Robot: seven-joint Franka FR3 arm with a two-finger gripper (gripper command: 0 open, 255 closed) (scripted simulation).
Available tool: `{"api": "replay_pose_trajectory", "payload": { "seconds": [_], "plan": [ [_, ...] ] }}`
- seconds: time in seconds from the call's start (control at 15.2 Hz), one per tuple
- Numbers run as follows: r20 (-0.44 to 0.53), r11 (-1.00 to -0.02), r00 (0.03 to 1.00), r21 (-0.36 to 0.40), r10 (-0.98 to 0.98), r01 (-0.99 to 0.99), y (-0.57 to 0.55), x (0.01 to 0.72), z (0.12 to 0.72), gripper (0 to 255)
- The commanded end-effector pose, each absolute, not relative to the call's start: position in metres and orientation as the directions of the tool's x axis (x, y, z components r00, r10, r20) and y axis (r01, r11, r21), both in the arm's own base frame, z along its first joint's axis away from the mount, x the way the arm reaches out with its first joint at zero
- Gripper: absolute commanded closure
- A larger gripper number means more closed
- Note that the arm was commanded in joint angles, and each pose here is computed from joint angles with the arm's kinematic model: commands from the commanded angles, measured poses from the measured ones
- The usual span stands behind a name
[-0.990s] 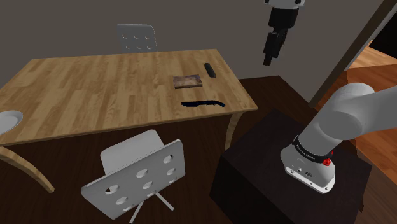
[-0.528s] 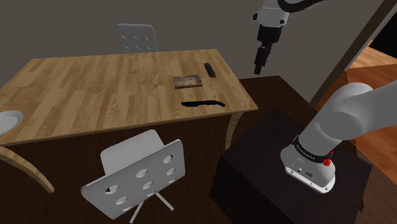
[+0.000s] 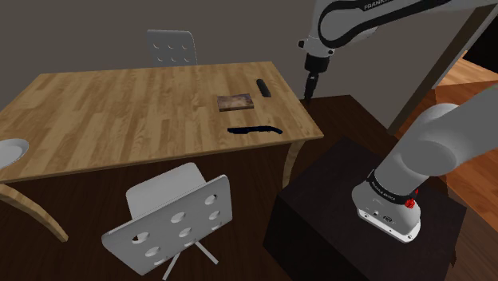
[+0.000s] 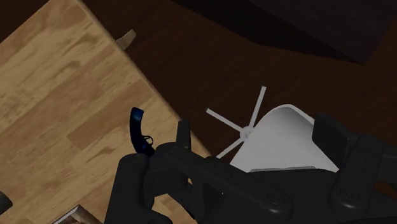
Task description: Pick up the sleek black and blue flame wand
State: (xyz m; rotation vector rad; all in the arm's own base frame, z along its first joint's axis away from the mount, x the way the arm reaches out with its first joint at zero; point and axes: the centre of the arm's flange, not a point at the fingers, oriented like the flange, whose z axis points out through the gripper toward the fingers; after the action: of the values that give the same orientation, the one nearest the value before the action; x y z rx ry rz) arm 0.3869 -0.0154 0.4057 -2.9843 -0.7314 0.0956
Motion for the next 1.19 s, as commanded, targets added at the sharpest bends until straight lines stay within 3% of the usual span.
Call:
{"api": "replay_pose_trajectory", "payload": {
  "seconds": [0.0, 1.12],
  "plan": [
    [-0.031, -0.864, 0.865, -0.079, 0.501, 0.498, -0.021, 0.400, 0.385, 0],
    [0.057, -0.642, 0.645, -0.070, 0.762, 0.764, -0.030, 0.538, 0.216, 0]
  ]
}}
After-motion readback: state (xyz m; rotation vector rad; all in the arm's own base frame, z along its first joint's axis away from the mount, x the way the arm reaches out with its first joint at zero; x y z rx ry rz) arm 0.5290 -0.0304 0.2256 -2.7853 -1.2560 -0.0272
